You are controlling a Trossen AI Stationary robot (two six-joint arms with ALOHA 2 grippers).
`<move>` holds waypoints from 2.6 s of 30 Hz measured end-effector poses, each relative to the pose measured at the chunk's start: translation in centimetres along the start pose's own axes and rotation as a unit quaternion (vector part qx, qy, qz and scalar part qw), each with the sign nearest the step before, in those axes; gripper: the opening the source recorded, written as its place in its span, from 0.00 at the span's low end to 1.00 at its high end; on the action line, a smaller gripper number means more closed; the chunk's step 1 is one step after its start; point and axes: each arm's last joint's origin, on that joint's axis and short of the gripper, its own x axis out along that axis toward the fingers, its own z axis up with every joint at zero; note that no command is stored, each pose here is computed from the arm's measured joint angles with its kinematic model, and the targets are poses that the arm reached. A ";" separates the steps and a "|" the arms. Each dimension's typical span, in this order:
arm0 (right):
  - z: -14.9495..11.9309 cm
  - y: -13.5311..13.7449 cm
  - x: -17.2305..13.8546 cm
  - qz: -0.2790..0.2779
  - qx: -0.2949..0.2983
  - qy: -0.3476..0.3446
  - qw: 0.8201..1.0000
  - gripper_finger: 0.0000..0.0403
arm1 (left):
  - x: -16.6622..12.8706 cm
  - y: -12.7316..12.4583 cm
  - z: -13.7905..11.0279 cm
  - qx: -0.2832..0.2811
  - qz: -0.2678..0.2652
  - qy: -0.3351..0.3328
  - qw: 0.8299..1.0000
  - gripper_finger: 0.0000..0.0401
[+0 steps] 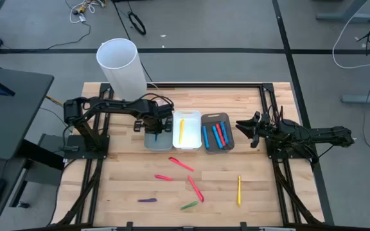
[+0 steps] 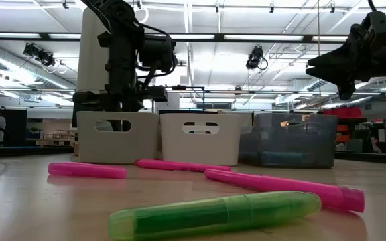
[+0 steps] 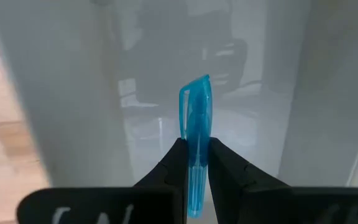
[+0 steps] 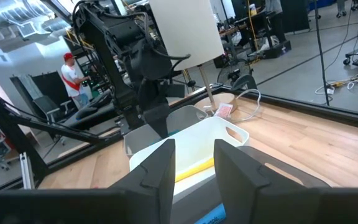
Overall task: Pick & Place Markers
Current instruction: Put the blue pen into the gray bin, then put the violet pen into the gray bin
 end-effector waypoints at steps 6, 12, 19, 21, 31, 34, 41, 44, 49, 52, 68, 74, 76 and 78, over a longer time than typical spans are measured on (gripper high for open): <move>0.0 0.0 0.0 0.000 0.000 0.000 1.000 0.28 | 0.7 -0.2 0.1 -0.001 0.004 0.000 1.000 0.10; 0.0 0.0 0.0 0.000 0.000 0.000 1.000 0.28 | 0.9 -0.2 0.3 -0.010 0.007 -0.007 1.000 0.11; 0.0 0.0 0.0 0.000 0.000 0.000 1.000 0.28 | 1.7 0.4 -0.1 -0.025 0.016 0.008 1.000 0.13; 0.0 0.0 0.0 0.000 0.000 0.000 1.000 0.28 | 1.7 0.3 -0.3 -0.020 0.014 0.009 1.000 0.16; 0.0 0.0 0.0 0.000 0.000 0.000 1.000 0.28 | 1.7 0.4 -0.2 -0.031 0.017 0.003 0.999 0.37; 0.0 0.0 0.0 0.000 0.000 0.000 1.000 0.28 | 1.7 0.4 -0.1 -0.032 0.017 0.001 0.999 0.45; 0.0 0.0 0.0 0.000 0.000 0.000 1.000 0.28 | 1.7 0.4 -0.1 -0.031 0.017 0.000 0.999 0.57; 0.0 0.0 0.0 0.000 0.000 0.000 1.000 0.28 | 1.7 0.4 -0.1 -0.031 0.017 0.001 0.999 0.59; 0.0 0.0 0.0 0.000 0.000 0.000 1.000 0.28 | 1.3 0.3 -0.1 -0.014 0.002 -0.003 1.000 0.59; 0.0 0.0 0.0 0.000 0.000 0.000 1.000 0.28 | 0.7 0.3 -0.1 -0.012 -0.006 -0.008 1.000 0.59; 0.0 0.0 0.0 0.000 0.000 0.000 1.000 0.28 | -3.5 1.0 -0.9 0.072 -0.073 -0.017 0.995 0.59; 0.0 0.0 0.0 0.000 0.000 0.000 1.000 0.28 | -5.8 1.7 -1.4 0.148 -0.112 -0.024 0.982 0.59; 0.0 0.0 0.0 0.000 0.000 0.000 1.000 0.28 | -6.6 2.0 -1.6 0.177 -0.128 -0.023 0.976 0.59; 0.0 0.0 0.0 0.000 0.000 0.000 1.000 0.28 | -7.4 2.3 -2.0 0.211 -0.144 -0.023 0.967 0.59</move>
